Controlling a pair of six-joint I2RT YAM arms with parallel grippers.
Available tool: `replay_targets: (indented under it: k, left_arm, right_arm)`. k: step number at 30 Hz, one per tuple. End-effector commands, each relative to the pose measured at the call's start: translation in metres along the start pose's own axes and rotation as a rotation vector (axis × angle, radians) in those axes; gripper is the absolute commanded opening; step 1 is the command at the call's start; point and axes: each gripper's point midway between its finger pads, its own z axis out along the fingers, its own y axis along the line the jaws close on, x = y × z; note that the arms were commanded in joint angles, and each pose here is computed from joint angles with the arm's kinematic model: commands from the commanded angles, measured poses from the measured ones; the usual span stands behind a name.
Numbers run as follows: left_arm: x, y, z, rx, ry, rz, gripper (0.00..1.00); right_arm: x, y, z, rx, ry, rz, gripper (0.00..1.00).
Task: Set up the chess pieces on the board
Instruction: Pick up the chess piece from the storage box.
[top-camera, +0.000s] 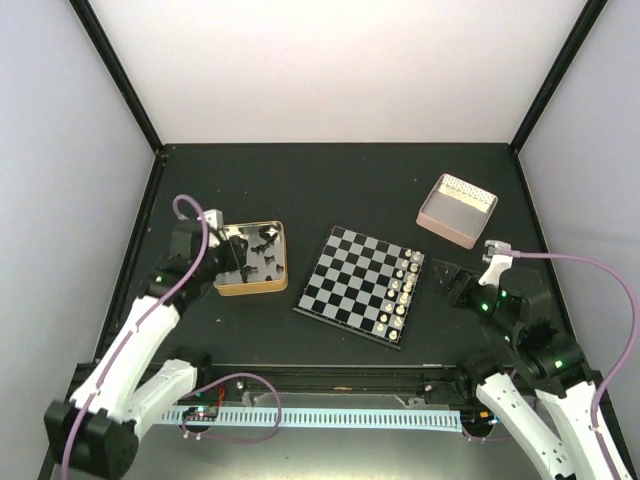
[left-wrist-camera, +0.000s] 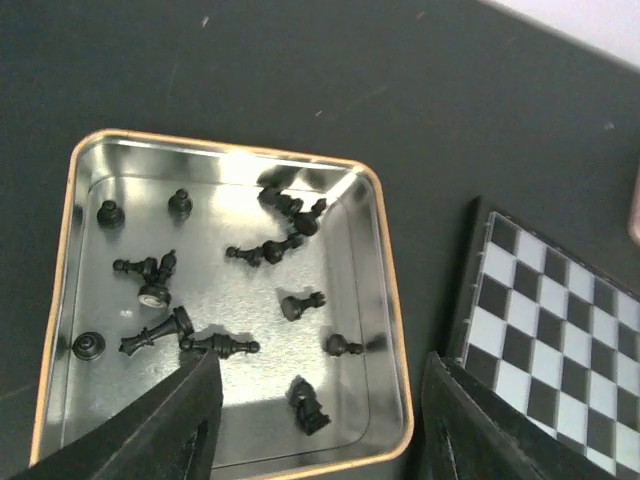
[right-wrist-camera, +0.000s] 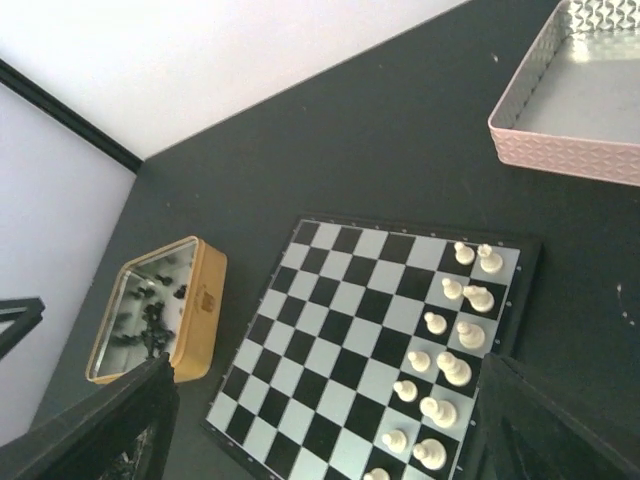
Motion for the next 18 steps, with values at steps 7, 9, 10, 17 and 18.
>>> replay_targets:
  k: [7, 9, 10, 17, 18]
  left_arm:
    - [-0.002, 0.037, 0.058, -0.27, 0.178, -0.008, 0.39]
    - [-0.003, 0.044, 0.068, -0.301, 0.203, -0.005, 0.36]
    - [-0.004, 0.047, 0.073, -0.308, 0.215, -0.004, 0.35]
    - [-0.015, 0.057, 0.118, -0.329, 0.25, -0.045, 0.26]
    - [-0.015, 0.058, 0.125, -0.33, 0.258, -0.049, 0.26]
  right_arm:
    - [0.018, -0.015, 0.033, 0.043, 0.037, 0.115, 0.64]
    - [0.02, -0.017, 0.04, 0.053, 0.048, 0.125, 0.61]
    - [0.021, -0.02, 0.045, 0.068, 0.052, 0.13, 0.6]
    - [0.022, -0.038, 0.069, 0.16, 0.043, 0.122, 0.5]
    - [0.022, -0.04, 0.071, 0.172, 0.04, 0.116, 0.49]
